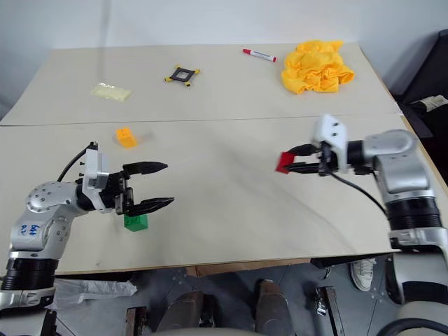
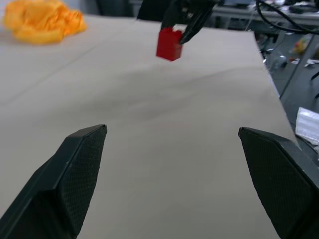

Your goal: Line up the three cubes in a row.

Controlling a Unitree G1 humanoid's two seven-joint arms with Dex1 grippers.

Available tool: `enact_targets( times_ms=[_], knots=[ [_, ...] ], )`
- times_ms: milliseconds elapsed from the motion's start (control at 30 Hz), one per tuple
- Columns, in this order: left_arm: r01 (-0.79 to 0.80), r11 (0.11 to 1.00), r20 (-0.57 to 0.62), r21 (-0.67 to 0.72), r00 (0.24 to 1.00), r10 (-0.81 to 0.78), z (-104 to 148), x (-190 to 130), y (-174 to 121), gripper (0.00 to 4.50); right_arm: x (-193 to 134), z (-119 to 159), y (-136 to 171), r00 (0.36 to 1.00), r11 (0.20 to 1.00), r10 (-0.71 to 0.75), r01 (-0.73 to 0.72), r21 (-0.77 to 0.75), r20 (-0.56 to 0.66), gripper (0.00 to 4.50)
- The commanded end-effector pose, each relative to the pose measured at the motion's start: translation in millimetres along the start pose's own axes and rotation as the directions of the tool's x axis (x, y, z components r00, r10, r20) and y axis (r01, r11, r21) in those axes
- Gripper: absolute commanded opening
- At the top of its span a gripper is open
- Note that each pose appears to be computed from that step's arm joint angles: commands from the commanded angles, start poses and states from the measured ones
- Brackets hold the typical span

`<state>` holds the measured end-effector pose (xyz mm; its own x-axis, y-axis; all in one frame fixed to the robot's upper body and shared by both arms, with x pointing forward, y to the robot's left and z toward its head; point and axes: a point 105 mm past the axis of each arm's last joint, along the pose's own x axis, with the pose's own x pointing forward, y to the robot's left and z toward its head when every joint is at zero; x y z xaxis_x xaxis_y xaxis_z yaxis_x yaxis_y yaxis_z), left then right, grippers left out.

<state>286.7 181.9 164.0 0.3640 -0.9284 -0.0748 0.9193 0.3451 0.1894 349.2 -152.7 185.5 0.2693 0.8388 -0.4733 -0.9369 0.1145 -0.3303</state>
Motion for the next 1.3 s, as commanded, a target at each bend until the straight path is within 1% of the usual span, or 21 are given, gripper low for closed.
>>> enact_targets(
  times_ms=[33, 167, 367, 433, 500, 567, 600, 633, 667, 733, 767, 867, 900, 967, 1033, 1133, 1200, 1233, 1300],
  knots=[
    [-0.055, 0.998, -0.029, 0.022, 0.998, 0.056, -1.8, -15.8, 5.4, 4.5, 29.1, 6.5, 6.4, 0.995, 0.992, 0.097, -0.099, -0.082, -0.032, 1.47],
    [-0.102, 0.994, -0.016, 0.03, 0.995, 0.102, 0.9, -20.5, 1.7, 4.5, 52.6, 3.9, 4.9, 0.993, 0.991, 0.115, -0.115, -0.075, 0.006, 1.47],
    [-0.149, 0.988, -0.022, 0.031, 0.988, 0.15, -1.1, -28.2, -2.0, 4.5, 55.7, -7.9, 2.5, 0.994, 0.991, 0.111, -0.111, -0.071, -0.012, 1.47],
    [-0.161, 0.987, -0.02, 0.024, 0.987, 0.162, -0.6, -30.7, -3.0, 4.5, 54.9, -7.7, 2.7, 0.993, 0.99, 0.114, -0.114, -0.081, -0.006, 2.19],
    [-0.18, 0.983, -0.017, 0.019, 0.983, 0.18, 0.0, -33.7, -2.1, 4.5, 52.6, -4.1, 1.6, 0.994, 0.989, 0.111, -0.108, -0.096, 0.021, 2.8],
    [-0.205, 0.979, -0.015, 0.011, 0.979, 0.205, 0.3, -38.1, 0.3, 4.5, 49.0, -0.4, -0.7, 0.994, 0.989, 0.101, -0.095, -0.112, 0.044, 3.52],
    [-0.238, 0.971, -0.014, 0.006, 0.971, 0.238, 0.4, -43.6, 4.0, 4.5, 44.1, 2.6, -2.2, 0.994, 0.989, 0.088, -0.079, -0.128, 0.067, 3.87],
    [-0.286, 0.958, -0.015, 0.01, 0.958, 0.286, -0.4, -52.3, 9.1, 4.5, 37.7, 7.7, -1.5, 0.99, 0.983, 0.079, -0.058, -0.176, 0.114, 4.22],
    [-0.343, 0.939, -0.023, 0.017, 0.939, 0.343, -2.2, -63.7, 14.6, 4.5, 31.6, 12.3, 2.9, 0.982, 0.977, 0.093, -0.058, -0.205, 0.167, 4.46],
    [-0.44, 0.898, -0.035, 0.005, 0.897, 0.44, -5.1, -88.0, 20.2, 4.5, 21.7, 13.5, 10.0, 0.966, 0.979, 0.097, -0.049, -0.197, 0.239, 4.46],
    [-0.485, 0.875, -0.037, -0.014, 0.874, 0.484, -7.0, -101.3, 20.5, 4.5, 16.5, 15.4, 14.9, 0.951, 0.982, 0.101, -0.047, -0.185, 0.294, 4.46],
    [-0.565, 0.822, -0.085, -0.068, 0.824, 0.56, -20.4, -138.4, 10.0, 4.5, 3.2, 20.2, 32.0, 0.895, 0.991, 0.102, -0.053, -0.124, 0.434, 4.46],
    [-0.575, 0.814, -0.102, -0.081, 0.817, 0.568, -24.6, -147.0, 5.3, 4.5, 0.9, 21.1, 37.7, 0.882, 0.993, 0.104, -0.063, -0.104, 0.46, 4.46],
    [-0.597, 0.791, -0.158, -0.132, 0.801, 0.578, -39.1, -170.5, -14.7, 4.5, 3.1, 18.2, 57.0, 0.868, 0.994, 0.104, -0.084, -0.064, 0.485, 4.46],
    [-0.619, 0.77, -0.209, -0.155, 0.782, 0.587, -49.4, -184.7, -26.9, 4.5, 6.9, 12.5, 69.9, 0.875, 0.994, 0.111, -0.106, -0.038, 0.471, 4.46],
    [-0.62, 0.767, -0.243, -0.165, 0.779, 0.577, -54.6, -189.5, -36.9, 4.5, 10.6, 5.5, 85.8, 0.874, 0.986, 0.159, -0.159, -0.038, 0.459, 4.46],
    [-0.569, 0.799, -0.214, -0.194, 0.819, 0.532, -49.2, -175.2, -43.3, 4.5, 16.3, 3.2, 90.8, 0.862, 0.988, 0.147, -0.146, -0.04, 0.485, 4.46],
    [-0.486, 0.85, -0.224, -0.202, 0.868, 0.444, -49.3, -156.8, -49.5, 4.5, 17.4, 1.6, 92.6, 0.862, 0.989, 0.147, -0.14, -0.05, 0.485, 4.46],
    [-0.376, 0.908, -0.249, -0.187, 0.912, 0.326, -50.7, -133.3, -56.9, 4.5, 17.0, -0.2, 93.7, 0.864, 0.989, 0.144, -0.133, -0.057, 0.482, 4.46]
  ],
)
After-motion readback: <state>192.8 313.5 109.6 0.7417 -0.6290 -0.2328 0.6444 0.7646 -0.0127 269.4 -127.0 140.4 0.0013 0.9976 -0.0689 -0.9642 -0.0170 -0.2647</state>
